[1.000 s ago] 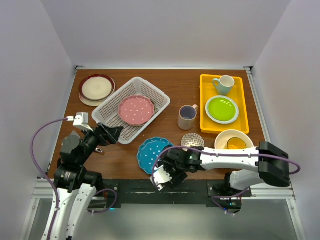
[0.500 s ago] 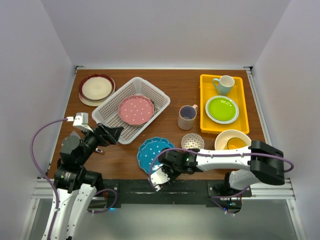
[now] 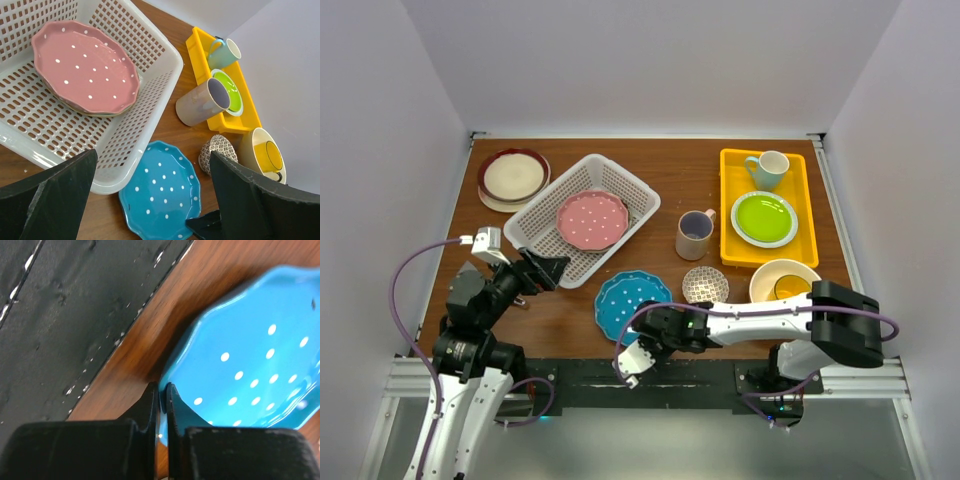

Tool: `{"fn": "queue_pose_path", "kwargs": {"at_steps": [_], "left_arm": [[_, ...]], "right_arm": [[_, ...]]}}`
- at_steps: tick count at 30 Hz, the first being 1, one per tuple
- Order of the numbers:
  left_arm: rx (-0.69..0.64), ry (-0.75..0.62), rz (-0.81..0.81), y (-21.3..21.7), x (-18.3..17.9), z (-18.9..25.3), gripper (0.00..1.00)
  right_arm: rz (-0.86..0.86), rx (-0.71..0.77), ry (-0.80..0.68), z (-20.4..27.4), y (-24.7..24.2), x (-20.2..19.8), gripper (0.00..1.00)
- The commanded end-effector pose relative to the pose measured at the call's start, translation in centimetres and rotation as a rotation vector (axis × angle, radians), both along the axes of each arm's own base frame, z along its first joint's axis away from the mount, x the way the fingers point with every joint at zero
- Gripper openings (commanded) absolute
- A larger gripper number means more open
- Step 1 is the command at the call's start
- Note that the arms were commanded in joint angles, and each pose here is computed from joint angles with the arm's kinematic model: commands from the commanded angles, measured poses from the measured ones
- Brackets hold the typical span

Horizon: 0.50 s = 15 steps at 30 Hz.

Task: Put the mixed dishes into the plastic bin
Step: Pick up the plate at the center of the board.

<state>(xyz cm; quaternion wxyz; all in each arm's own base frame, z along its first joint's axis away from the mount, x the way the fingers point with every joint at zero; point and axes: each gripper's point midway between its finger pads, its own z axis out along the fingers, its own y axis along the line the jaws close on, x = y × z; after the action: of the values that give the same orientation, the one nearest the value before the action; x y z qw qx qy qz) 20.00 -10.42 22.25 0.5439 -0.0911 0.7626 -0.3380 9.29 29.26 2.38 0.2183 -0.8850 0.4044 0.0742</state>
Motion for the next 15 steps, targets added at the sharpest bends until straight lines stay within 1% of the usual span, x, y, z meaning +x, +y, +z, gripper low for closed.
{"fn": "queue_pose_path", "kwargs": {"at_steps": [1, 6, 12, 15], "left_arm": [[-0.033, -0.009, -0.024, -0.6, 0.0, 0.4, 1.00], [-0.054, 0.008, -0.032, -0.9, 0.1, 0.2, 1.00], [-0.095, 0.047, -0.057, -1.6, 0.3, -0.4, 1.00], [-0.112, 0.069, -0.071, -1.9, 0.4, -0.9, 1.00]], "right_arm": [[-0.024, -0.055, 0.055, -0.4, -1.2, -0.9, 0.00], [0.019, -0.058, 0.131, 1.9, -0.9, -2.3, 0.00], [0.043, 0.008, 0.177, 5.7, 0.2, -3.2, 0.00], [0.025, 0.035, 0.197, 7.4, 0.7, -2.9, 0.00]]}}
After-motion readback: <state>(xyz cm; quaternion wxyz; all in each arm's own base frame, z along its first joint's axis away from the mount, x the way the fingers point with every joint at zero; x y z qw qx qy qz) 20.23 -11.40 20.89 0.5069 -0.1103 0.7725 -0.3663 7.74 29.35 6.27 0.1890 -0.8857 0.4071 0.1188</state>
